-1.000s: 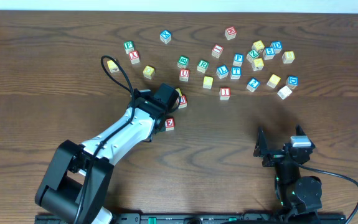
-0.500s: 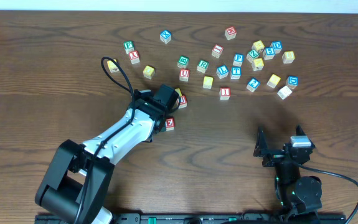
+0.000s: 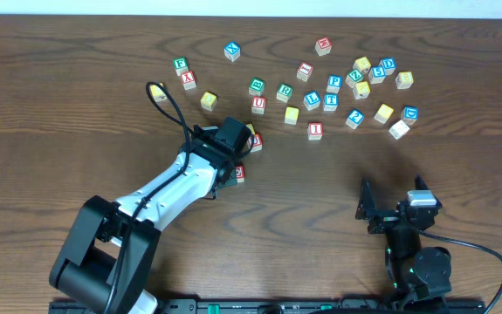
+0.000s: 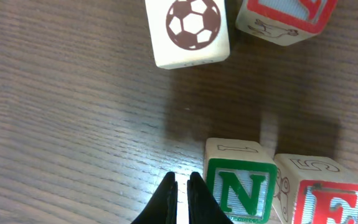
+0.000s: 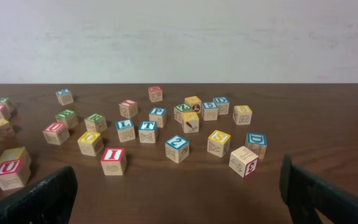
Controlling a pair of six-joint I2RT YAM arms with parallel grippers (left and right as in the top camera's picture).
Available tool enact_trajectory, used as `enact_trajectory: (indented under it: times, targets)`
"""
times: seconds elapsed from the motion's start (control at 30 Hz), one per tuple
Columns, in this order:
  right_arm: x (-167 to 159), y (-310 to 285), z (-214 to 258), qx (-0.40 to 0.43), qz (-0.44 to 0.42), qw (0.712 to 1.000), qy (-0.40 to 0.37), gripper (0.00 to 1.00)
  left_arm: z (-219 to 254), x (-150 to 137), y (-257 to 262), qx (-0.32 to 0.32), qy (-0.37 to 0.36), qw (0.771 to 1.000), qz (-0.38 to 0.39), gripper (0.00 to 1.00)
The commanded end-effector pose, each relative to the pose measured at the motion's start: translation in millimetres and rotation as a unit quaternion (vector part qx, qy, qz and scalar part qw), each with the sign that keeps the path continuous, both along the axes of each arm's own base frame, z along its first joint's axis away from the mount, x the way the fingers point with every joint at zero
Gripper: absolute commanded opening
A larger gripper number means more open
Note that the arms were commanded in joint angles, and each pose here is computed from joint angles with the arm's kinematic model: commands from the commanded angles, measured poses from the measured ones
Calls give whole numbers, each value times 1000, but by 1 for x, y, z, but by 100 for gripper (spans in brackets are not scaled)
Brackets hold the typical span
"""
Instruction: Spell out NEURIPS
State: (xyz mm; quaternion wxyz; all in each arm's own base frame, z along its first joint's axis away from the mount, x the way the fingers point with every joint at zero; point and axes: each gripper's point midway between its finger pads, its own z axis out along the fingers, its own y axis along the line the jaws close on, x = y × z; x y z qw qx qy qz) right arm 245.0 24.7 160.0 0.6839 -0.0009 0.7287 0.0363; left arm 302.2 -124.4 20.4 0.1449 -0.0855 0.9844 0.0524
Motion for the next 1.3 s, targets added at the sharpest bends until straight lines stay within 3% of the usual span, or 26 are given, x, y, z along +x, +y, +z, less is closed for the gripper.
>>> enact_trajectory:
  times: [0.0,0.67,1.27]
  targets:
    - [0,-3,-1,6,-7,1000,2,99,-8,-7,1,2,17,1000,-6,8]
    - [0,-3,-1,6,-7,1000,2,99,-8,-7,2,4,15,1000,-6,8]
    - [0,-3,-1,6,-7,1000,2,99,-2,12,3,6,-32,999,24,8]
